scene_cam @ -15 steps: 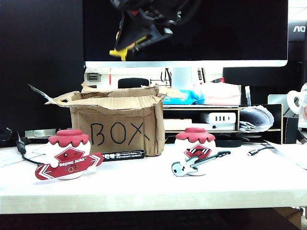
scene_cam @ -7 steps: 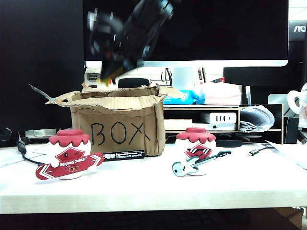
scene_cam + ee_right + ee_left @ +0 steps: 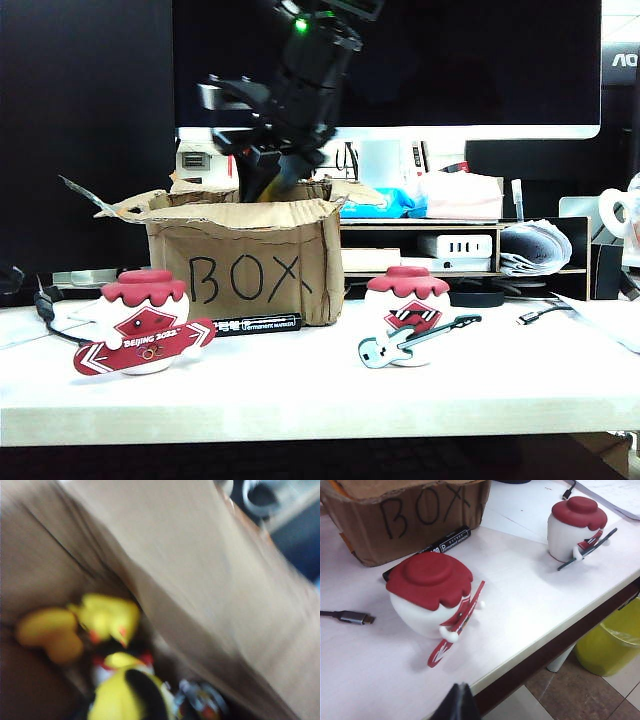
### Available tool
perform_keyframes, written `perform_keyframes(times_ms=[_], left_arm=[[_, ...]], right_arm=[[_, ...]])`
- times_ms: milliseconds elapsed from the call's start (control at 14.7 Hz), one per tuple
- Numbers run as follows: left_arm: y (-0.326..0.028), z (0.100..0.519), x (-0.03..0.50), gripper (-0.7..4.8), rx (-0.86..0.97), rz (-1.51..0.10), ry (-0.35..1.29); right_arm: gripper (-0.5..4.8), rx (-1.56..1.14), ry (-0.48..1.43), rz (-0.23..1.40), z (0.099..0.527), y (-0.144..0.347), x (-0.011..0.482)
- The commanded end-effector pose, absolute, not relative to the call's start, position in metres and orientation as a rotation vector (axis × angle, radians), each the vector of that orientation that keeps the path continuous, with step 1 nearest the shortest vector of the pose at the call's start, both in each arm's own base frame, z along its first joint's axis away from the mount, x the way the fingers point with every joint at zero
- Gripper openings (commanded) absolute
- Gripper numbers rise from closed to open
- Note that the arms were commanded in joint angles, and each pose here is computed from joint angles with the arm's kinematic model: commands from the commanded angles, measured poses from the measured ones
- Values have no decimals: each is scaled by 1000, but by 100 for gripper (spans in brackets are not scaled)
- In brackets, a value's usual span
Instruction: Put the doll that is least similar in color compared to the others into the paper box.
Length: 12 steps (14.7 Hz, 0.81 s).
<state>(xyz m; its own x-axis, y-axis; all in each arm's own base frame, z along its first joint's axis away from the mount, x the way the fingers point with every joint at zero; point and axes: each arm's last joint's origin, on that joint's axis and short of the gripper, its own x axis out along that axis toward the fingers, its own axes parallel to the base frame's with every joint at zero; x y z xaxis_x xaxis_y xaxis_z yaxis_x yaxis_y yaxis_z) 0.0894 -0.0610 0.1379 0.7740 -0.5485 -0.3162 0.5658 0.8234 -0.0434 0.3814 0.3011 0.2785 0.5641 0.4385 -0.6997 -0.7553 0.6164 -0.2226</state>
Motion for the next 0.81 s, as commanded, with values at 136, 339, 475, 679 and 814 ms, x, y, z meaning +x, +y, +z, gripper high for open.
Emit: perform_keyframes(times_ms=[136, 339, 475, 679, 814], left_arm=[[-61, 139, 90, -5, 53, -602, 317], [-61, 139, 90, -5, 53, -603, 317], [-61, 139, 90, -5, 53, -598, 318], [-54, 139, 94, -5, 42, -533, 317], [-43, 140, 99, -5, 21, -412, 311]], right_arm=[[234, -550, 659, 740, 283, 298, 380], [128, -543, 628, 743, 297, 296, 374], [74, -531, 587, 740, 326, 287, 361], [-4, -530, 592, 743, 379, 256, 323], [-8, -528, 631, 749, 403, 236, 297]])
